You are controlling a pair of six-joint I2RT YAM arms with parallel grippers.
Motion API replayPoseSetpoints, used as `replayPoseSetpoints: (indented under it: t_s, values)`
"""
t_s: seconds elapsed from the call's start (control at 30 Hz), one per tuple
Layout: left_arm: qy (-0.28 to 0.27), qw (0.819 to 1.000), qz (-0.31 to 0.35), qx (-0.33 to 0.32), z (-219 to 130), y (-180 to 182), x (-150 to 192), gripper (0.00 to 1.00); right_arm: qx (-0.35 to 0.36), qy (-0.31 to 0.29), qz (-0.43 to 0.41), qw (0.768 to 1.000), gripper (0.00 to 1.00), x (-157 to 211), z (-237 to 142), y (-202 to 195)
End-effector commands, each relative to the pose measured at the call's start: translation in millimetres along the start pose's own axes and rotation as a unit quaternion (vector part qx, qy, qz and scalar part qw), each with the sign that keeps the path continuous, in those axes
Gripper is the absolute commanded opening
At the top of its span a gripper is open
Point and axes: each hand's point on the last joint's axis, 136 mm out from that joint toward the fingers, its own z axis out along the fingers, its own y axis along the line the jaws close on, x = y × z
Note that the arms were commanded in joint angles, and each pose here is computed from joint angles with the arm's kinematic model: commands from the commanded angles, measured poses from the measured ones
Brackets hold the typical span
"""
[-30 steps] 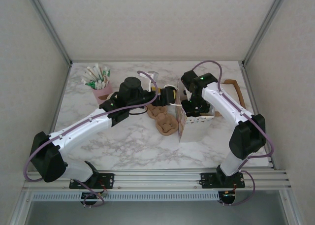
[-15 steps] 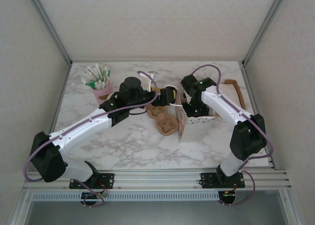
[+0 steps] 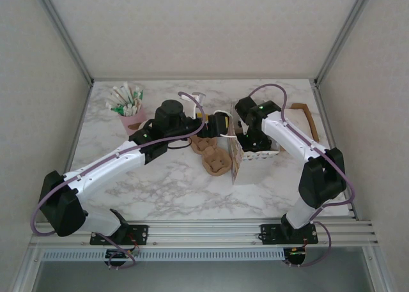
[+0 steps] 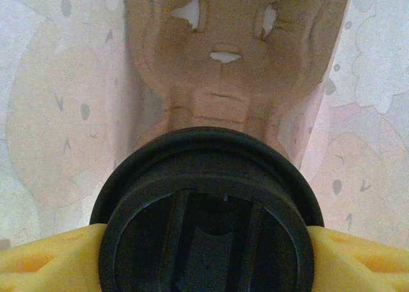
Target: Pack the takeout coffee
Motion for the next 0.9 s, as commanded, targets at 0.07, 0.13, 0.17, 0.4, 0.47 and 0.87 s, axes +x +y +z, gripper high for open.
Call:
replayPoseSetpoints:
  t_s: [0.07, 0.13, 0.17, 0.4, 0.47, 0.87]
  values:
    - [-0.019, 1.000, 0.002, 0.008, -1.9, -6.5, -7.1, 1.00, -0.009, 0.011, 0.003, 1.000, 0.76, 7.1, 1.1, 1.6]
    - [-0.019, 1.000, 0.003, 0.006, -1.9, -5.9, -7.1, 1.00, -0.009, 0.010, 0.004, 1.000, 0.76, 6.9, 0.7, 1.6]
    - [-0.019, 1.000, 0.002, 0.006, -1.6, -5.5, -6.9, 1.00, -0.009, 0.010, 0.004, 1.000, 0.76, 7.1, 0.7, 1.4]
    - [-0.019, 1.000, 0.002, 0.007, -1.0, -5.5, -6.6, 1.00, -0.009, 0.012, 0.004, 1.000, 0.76, 8.1, 0.2, 1.3]
    - [-0.018, 1.000, 0.002, 0.006, -0.7, -5.2, -6.2, 1.00, -0.009, 0.010, 0.004, 1.000, 0.77, 7.7, -0.2, 0.9]
    - [-0.018, 1.000, 0.002, 0.006, -0.5, -5.2, -6.2, 1.00, -0.010, 0.011, 0.004, 1.000, 0.76, 8.7, 0.6, 2.2]
